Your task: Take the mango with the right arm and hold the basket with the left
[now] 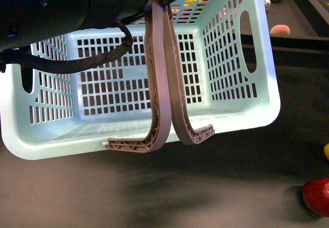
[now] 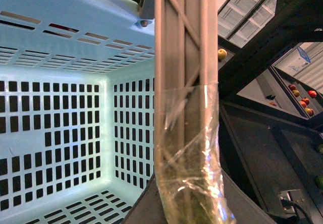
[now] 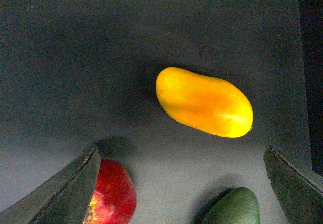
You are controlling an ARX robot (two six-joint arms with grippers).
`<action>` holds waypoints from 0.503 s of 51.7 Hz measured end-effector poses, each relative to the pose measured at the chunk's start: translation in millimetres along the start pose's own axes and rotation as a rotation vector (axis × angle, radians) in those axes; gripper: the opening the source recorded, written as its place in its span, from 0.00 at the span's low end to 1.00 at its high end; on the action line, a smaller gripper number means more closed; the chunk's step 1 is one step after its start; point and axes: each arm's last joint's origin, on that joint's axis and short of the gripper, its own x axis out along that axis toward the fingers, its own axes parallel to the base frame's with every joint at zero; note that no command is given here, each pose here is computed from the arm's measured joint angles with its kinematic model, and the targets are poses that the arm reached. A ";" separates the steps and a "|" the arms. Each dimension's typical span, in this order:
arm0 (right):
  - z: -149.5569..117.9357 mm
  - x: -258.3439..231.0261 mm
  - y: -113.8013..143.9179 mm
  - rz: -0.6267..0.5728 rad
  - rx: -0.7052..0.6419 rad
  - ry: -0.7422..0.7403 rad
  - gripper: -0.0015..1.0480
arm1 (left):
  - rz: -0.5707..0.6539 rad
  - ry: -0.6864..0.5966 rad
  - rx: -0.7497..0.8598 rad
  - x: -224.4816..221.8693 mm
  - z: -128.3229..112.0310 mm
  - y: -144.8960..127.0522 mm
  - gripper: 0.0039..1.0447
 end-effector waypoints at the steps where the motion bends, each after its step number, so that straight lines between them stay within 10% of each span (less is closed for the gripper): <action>1: -0.1 2.9 -1.2 0.000 -0.011 0.008 0.92 | 0.000 0.000 0.000 0.0 0.0 0.0 0.06; 26: -9.8 56.0 -32.2 -0.031 -0.186 0.173 0.92 | 0.001 0.000 0.000 0.0 -0.1 0.1 0.06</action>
